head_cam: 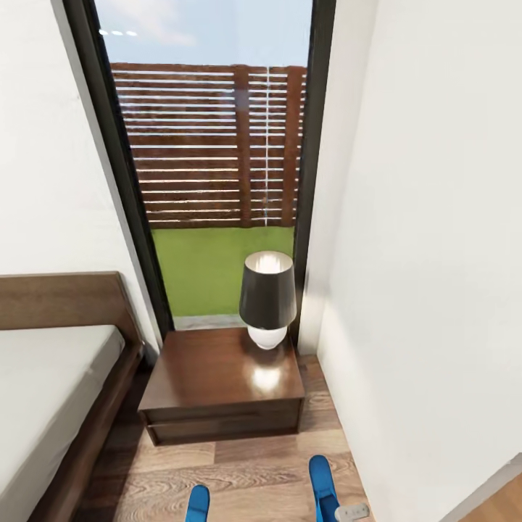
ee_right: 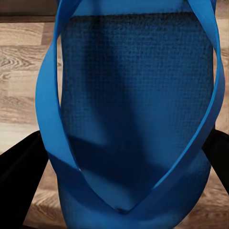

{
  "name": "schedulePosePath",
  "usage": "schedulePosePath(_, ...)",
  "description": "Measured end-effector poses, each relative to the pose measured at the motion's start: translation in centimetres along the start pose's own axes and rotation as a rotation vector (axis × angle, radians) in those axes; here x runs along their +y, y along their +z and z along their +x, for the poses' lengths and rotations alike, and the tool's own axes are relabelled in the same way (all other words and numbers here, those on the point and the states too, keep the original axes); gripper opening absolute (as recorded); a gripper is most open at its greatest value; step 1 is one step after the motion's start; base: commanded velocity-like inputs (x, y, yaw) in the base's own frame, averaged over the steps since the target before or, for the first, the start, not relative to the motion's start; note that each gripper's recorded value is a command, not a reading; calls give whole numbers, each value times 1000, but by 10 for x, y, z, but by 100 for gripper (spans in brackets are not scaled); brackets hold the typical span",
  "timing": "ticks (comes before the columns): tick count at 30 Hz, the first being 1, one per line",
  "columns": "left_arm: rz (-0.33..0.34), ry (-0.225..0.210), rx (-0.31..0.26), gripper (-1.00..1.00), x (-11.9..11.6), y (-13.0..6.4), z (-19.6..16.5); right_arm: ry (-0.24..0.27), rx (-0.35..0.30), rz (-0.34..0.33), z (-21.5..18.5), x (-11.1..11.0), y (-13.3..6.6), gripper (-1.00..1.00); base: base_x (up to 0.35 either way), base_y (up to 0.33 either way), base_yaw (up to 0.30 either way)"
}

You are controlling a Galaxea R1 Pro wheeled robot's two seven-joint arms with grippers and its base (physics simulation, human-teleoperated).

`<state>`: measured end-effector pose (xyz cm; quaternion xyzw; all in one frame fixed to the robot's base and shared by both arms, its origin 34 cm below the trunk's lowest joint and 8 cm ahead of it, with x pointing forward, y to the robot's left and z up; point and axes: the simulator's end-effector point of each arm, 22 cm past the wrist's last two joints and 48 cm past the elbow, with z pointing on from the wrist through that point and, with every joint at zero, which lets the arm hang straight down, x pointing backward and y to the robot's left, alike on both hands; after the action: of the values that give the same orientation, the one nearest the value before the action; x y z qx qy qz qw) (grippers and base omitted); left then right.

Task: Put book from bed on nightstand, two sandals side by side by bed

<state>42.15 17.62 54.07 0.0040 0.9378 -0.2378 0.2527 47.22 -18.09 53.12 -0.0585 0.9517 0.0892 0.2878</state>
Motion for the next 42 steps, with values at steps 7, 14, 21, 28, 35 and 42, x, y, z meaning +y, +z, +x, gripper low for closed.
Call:
schedulePosePath(7,0,0,0,-100,0,0,0,0,0,0,0,0,0,-100,144,0,105)
schedulePosePath(14,0,0,0,-100,0,0,0,0,0,0,0,0,0,-100,6,0,277)
schedulePosePath(21,0,0,0,-100,0,0,0,0,0,0,0,0,0,-100,0,0,286)
schedulePosePath(28,1,0,0,-100,0,0,0,0,0,0,0,0,0,-100,0,0,286)
schedulePosePath(35,1,0,0,-100,0,0,0,0,0,0,0,0,0,-100,0,0,286)
schedulePosePath(42,1,0,0,-100,0,0,0,0,1,0,0,0,0,-100,0,0,286)
